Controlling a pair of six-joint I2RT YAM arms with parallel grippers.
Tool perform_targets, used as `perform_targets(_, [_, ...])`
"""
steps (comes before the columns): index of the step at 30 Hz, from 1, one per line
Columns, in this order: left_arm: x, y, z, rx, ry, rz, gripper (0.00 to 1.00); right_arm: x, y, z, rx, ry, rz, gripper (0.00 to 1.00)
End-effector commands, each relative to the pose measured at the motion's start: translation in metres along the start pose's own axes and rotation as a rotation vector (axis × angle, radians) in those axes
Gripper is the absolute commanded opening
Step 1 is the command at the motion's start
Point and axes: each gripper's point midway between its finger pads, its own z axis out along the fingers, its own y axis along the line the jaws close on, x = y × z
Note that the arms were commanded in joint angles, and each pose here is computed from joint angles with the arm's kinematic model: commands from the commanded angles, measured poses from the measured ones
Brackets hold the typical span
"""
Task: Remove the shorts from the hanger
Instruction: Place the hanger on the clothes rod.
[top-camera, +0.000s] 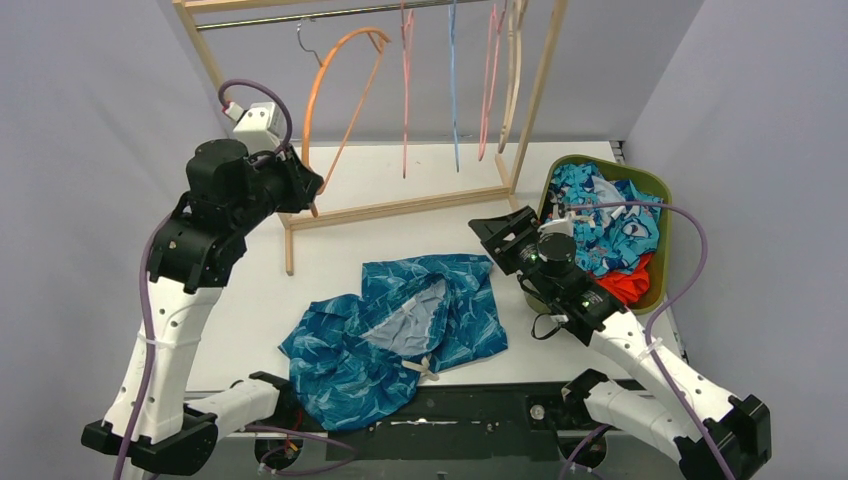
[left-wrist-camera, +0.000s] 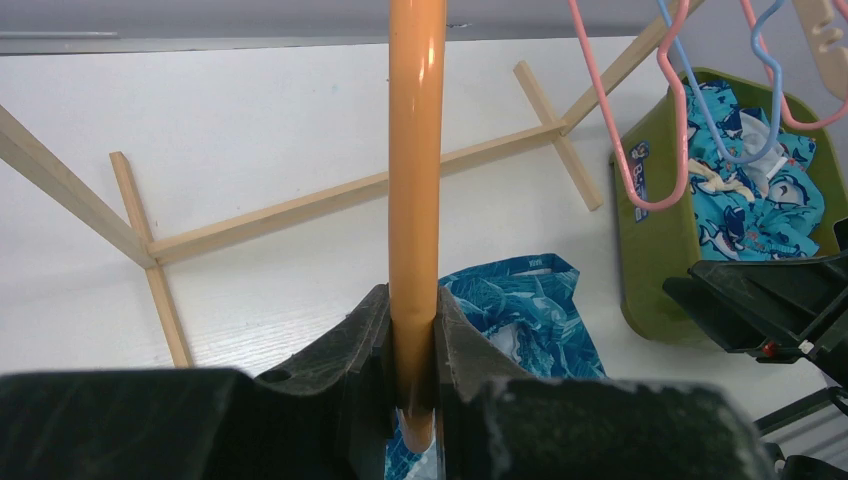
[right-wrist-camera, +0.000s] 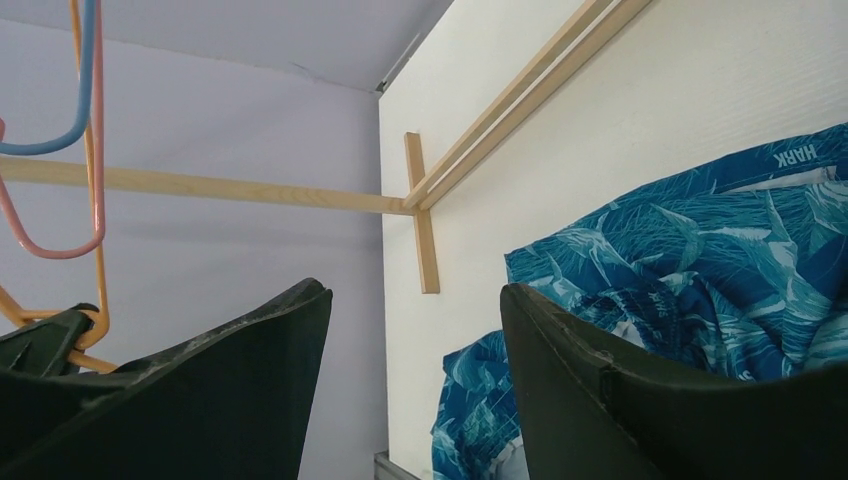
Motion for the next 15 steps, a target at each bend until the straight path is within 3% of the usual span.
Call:
perform_targets(1, [-0.039,-0.016,-0.012,0.056,-0.113,0.020,0.00,-0.006,0.007,0.003,-0.028,-0.021,-0.007,0.64])
perform_targets(8, [-0.056,-0.020,0.002,0.043,-0.066,0.064,0.00,-0.002,0.003,0.006,-0.027,0.000,0.000,0.64])
perform_targets(15, [-0.077,-0.029,-0.001,0.076,-0.145,0.057,0.00,-0.005,0.001,0.005,-0.022,-0.010,-0.002,0.64])
